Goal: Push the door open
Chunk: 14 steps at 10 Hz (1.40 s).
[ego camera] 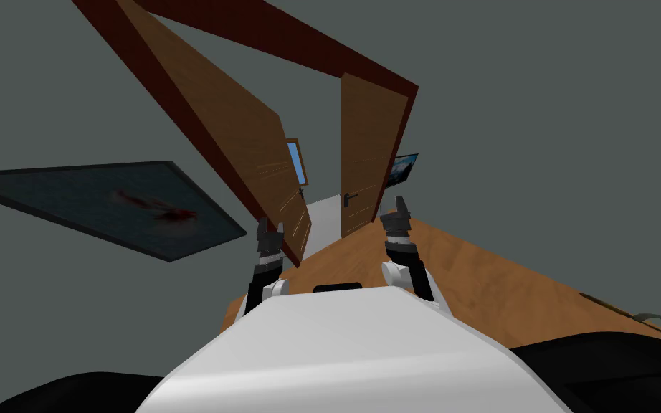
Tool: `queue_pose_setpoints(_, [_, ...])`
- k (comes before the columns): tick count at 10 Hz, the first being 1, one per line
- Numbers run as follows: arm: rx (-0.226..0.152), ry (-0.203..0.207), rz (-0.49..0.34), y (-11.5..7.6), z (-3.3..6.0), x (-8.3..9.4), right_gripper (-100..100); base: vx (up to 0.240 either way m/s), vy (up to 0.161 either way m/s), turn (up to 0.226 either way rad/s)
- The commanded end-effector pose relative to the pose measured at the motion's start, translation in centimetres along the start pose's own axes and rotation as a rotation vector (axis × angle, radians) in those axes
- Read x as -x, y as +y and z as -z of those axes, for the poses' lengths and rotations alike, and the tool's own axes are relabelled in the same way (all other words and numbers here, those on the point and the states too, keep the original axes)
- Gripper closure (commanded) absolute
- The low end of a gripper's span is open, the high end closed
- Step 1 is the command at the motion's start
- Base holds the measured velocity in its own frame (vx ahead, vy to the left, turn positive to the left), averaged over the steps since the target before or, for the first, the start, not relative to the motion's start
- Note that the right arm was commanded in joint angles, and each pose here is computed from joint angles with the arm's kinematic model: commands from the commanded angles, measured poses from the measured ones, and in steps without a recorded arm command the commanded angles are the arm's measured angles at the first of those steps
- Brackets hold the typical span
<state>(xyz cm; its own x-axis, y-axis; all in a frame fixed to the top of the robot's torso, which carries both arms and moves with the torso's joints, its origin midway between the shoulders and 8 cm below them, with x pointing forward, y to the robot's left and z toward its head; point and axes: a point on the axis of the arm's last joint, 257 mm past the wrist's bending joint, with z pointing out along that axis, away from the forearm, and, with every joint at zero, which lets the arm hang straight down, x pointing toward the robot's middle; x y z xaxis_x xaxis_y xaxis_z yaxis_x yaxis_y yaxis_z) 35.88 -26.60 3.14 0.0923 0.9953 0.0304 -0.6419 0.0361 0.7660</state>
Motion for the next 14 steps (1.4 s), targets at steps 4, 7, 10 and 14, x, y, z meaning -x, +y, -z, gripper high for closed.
queue_pose_setpoints(4, [-0.067, 0.035, -0.009, -3.7, 0.27, -1.1, -100, 0.102, -0.094, 0.066])
queue_pose_setpoints(7, [-0.140, 0.067, -0.017, -7.7, 0.76, -2.3, -100, 0.118, -0.156, 0.083])
queue_pose_setpoints(10, [-0.192, 0.088, -0.023, -10.5, 1.24, -3.1, -100, 0.125, -0.113, 0.079])
queue_pose_setpoints(14, [-0.268, 0.116, -0.029, -14.5, 2.11, -4.3, -100, 0.087, -0.100, 0.071])
